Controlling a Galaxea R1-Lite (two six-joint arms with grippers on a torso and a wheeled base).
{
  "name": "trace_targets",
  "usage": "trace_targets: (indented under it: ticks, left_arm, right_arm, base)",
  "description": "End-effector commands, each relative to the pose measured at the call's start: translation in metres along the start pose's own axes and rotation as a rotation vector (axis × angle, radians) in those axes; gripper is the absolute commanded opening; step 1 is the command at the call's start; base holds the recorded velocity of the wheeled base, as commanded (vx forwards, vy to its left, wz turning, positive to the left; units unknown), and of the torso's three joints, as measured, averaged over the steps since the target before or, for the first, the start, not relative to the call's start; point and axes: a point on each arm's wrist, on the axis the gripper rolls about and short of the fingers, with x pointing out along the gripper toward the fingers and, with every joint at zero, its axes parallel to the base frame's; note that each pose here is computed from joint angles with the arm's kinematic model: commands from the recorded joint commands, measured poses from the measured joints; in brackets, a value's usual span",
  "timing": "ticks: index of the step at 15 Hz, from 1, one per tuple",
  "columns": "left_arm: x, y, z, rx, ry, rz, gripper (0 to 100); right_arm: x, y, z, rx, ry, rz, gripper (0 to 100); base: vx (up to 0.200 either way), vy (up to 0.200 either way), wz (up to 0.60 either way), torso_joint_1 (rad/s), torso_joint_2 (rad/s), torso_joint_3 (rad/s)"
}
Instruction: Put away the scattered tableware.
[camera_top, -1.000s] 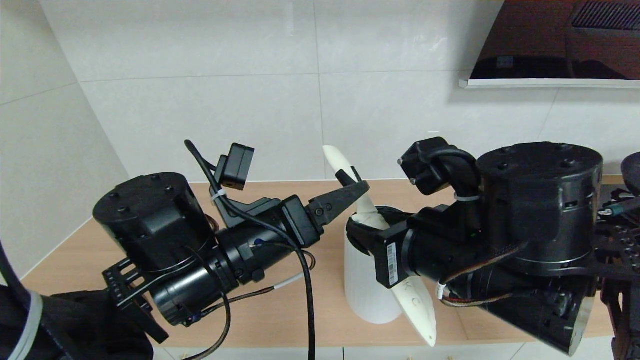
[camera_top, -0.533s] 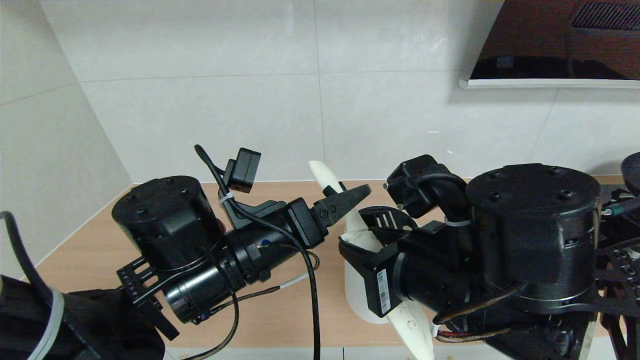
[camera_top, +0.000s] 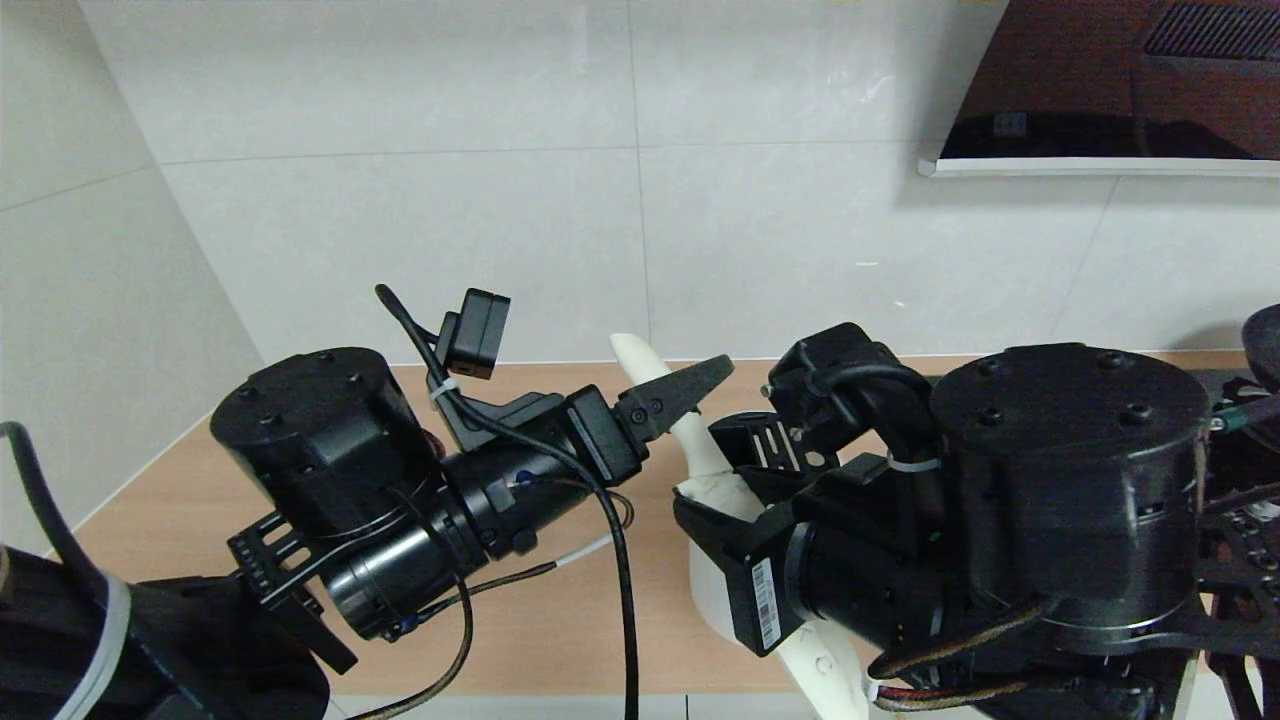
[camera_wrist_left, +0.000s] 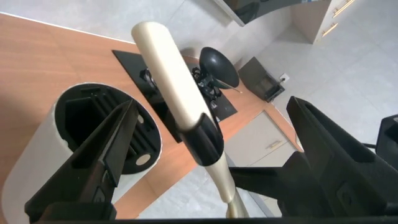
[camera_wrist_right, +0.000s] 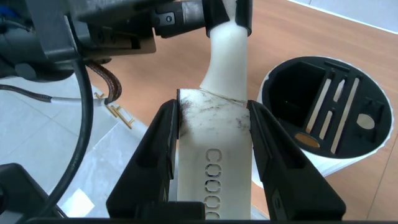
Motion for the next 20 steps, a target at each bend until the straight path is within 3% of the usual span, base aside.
trace_targets:
  ticks: [1, 4, 5, 18, 19, 20]
  left_arm:
    - [-0.0006, -0.0009, 0.0008, 0.000, -0.003, -0.003, 100]
    - [-0.0007, -0.0004, -0.0004, -0.001, 0.002, -0.001, 100]
    - [-0.0007, -0.0005, -0.0005, -0.001, 0.003, -0.002, 0]
    - [-0.0007, 0.0001, -0.0011, 0.000, 0.007, -0.002, 0]
    - [-0.0007, 0.0001, -0.0011, 0.000, 0.007, -0.002, 0]
    - [-0.0012, -0.0007, -0.0005, 0.001, 0.004, -0.003, 0]
  right_arm:
    - [-0.0002, 0.0007, -0.0002, -0.001, 0.000, 0.002, 0]
    - [0.0000, 0.0003, -0.0001, 0.001, 0.000, 0.002, 0]
    - [0.0000, 0.0003, -0.0001, 0.001, 0.000, 0.000, 0]
    - [0.0008, 0.0007, 0.0008, 0.005, -0.011, -0.001, 0]
    - [0.0012, 0.0008, 0.0005, 0.005, -0.009, -0.002, 100]
    - [0.0012, 0.0008, 0.0005, 0.005, -0.009, -0.002, 100]
  base:
    - [0.000, 0.000, 0.00, 0.000, 0.00, 0.000]
    - [0.000, 0.000, 0.00, 0.000, 0.00, 0.000]
    - [0.000, 0.000, 0.00, 0.000, 0.00, 0.000]
    - [0.000, 0.000, 0.00, 0.000, 0.00, 0.000]
    - [0.000, 0.000, 0.00, 0.000, 0.00, 0.000]
    - [0.000, 0.000, 0.00, 0.000, 0.00, 0.000]
